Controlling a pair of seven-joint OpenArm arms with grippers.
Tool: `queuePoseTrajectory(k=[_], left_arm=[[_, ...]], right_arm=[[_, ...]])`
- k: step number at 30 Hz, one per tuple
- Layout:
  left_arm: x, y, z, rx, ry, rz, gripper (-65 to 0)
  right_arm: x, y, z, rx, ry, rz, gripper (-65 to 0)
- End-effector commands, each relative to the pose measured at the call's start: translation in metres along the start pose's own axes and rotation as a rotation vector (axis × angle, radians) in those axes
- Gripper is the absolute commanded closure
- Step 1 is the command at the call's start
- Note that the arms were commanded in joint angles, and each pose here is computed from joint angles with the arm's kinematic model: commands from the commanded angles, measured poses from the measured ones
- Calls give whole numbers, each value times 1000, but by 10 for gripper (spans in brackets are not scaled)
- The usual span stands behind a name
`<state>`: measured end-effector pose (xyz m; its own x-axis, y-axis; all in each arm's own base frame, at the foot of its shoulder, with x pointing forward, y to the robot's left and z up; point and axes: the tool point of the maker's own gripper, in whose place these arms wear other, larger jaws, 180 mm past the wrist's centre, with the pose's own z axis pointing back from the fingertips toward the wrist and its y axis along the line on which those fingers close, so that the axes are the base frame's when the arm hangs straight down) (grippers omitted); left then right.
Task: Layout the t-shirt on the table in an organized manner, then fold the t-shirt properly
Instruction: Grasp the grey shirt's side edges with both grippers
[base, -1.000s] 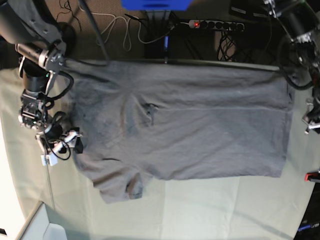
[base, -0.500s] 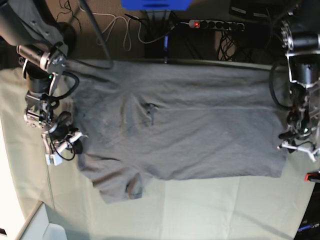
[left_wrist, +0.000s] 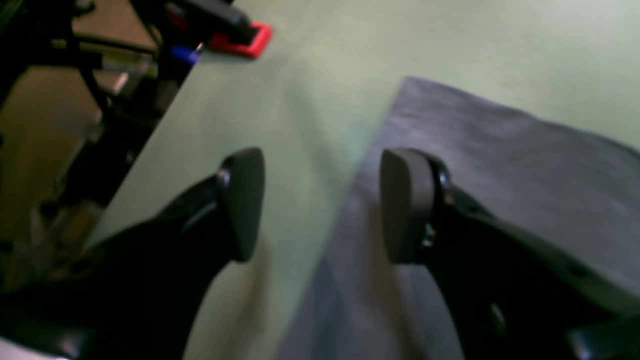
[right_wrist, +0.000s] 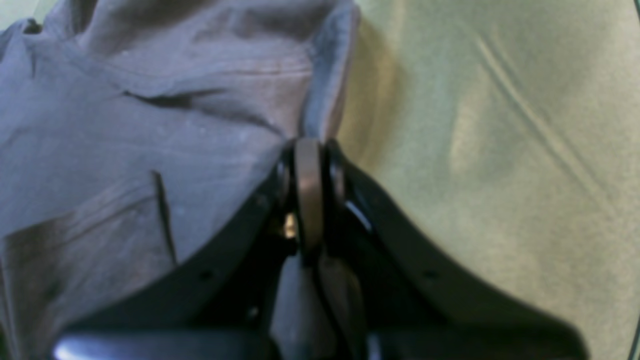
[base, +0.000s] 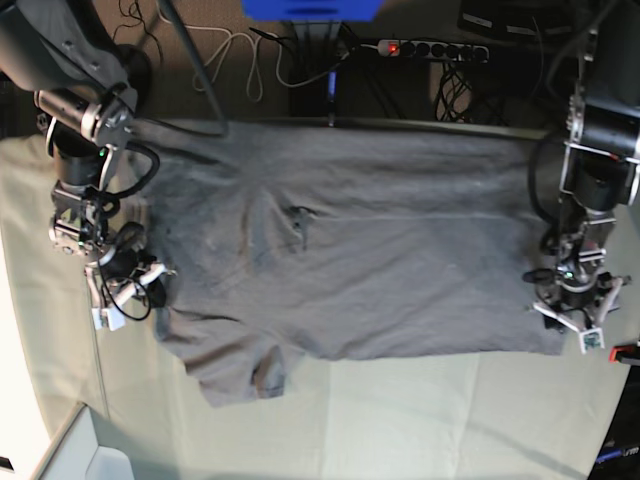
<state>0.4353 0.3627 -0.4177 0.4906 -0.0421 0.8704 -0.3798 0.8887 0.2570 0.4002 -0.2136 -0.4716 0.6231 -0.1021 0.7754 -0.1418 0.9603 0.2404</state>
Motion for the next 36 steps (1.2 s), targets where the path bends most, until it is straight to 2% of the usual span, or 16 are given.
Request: queuePoseTrajectory(k=[1,9,14,23,30,32,33,36], left_arm=[[23,6,-4,16,-60,4,-355],[-4,-9,3,7,-56,3,-354],[-6,-10,4,6,-54,3,-355],[-40,-3,11,22,18,-14,-354],[-64,5,18,56,71,92,-350],[-64,5,18,56,71,95,-300],[-64,5,18,58,73,100,-248],[-65,6,18,64,77,109,-37]], right_arm=[[7,-1,0,5,10,21,0],[7,-1,0,5,10,21,0],[7,-1,0,5,10,21,0],[6,-1,0,5,12,21,0],[6,-1,0,5,12,21,0],[6,-1,0,5,13,21,0],[6,-1,0,5,13,21,0],[6,-1,0,5,15,21,0]])
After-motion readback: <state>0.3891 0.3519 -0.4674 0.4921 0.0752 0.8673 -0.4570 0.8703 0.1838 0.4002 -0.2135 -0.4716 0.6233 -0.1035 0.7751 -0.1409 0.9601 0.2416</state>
